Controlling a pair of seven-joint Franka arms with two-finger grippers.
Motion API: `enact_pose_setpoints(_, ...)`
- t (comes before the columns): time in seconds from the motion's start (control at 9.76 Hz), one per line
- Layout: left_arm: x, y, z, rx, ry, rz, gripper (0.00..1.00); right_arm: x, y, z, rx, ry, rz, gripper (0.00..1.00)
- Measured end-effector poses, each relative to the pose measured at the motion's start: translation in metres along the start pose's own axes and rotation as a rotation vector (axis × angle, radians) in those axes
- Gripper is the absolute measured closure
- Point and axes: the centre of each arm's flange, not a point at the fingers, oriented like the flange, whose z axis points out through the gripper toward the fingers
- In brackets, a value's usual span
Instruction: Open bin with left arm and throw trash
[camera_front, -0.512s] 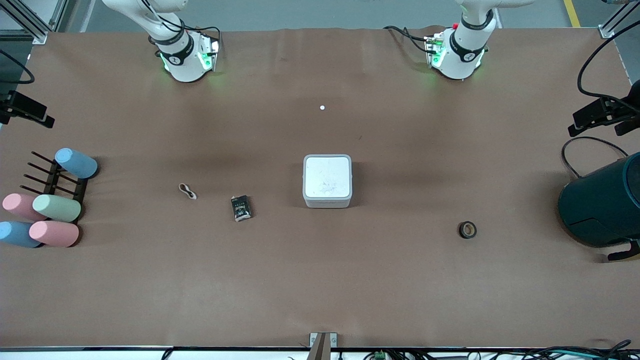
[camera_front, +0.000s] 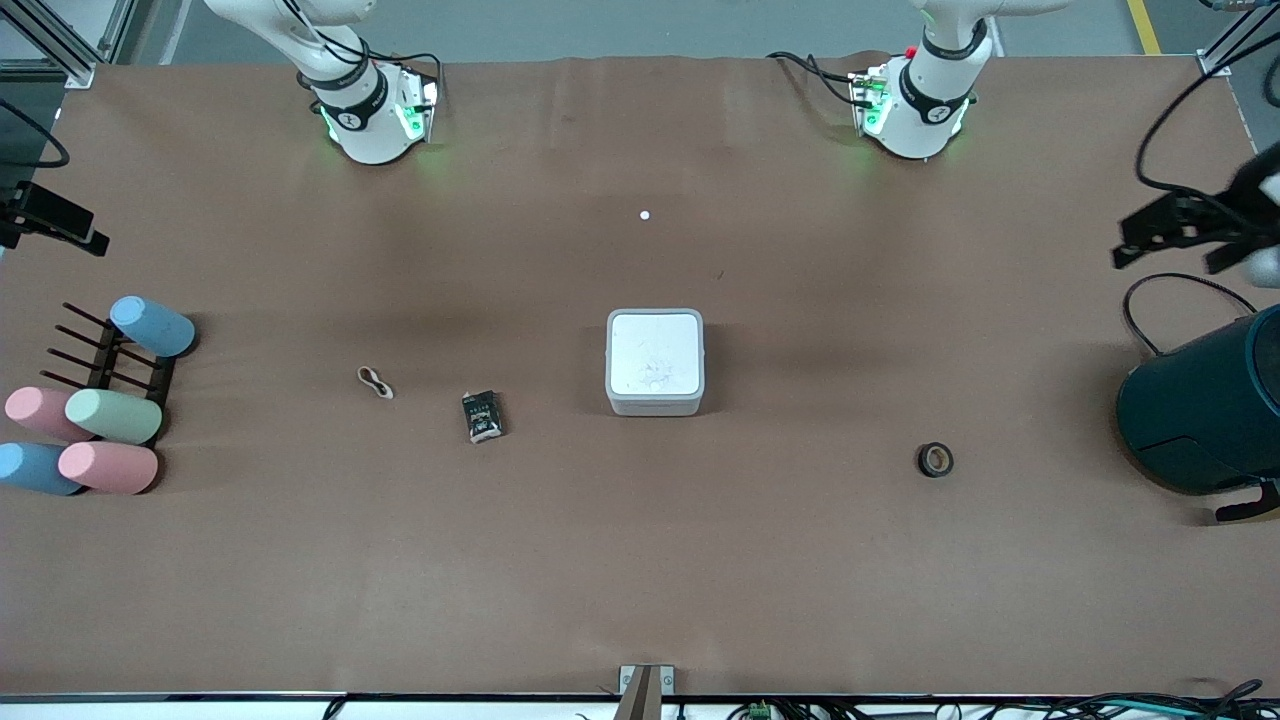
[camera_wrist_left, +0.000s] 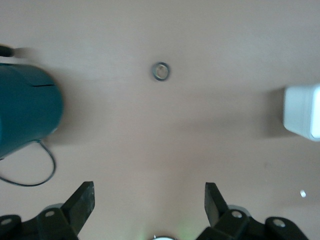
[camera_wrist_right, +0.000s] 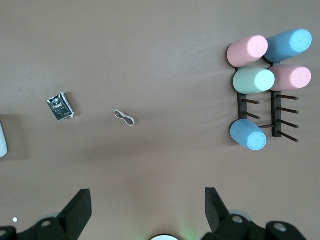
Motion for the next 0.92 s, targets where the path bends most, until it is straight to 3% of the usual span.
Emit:
enact_pose_setpoints(0.1, 0.007, 0.039, 0.015, -0.026, -0.034, 0.065, 0.15, 0.000, 0.001, 0.000, 0.000, 0.000, 0.001, 0.00)
enact_pose_setpoints(0.2, 0.023, 0.091, 0.039, -0.068, -0.043, 0.115, 0.33, 0.000, 0.001, 0.000, 0.000, 0.000, 0.001, 0.00)
enact_pose_setpoints(0.41, 0.063, 0.216, 0.108, -0.132, 0.028, 0.060, 0.64, 0.000, 0.001, 0.000, 0.000, 0.000, 0.001, 0.00)
enact_pose_setpoints(0.61, 0.072, 0.330, 0.193, -0.170, 0.052, 0.046, 0.91, 0.001, 0.001, 0.001, 0.000, -0.003, 0.000, 0.00)
enact_pose_setpoints(0.92, 0.072, 0.404, 0.285, -0.152, 0.098, 0.009, 0.99, 0.016, -0.005, 0.029, -0.002, -0.059, -0.007, 0.00)
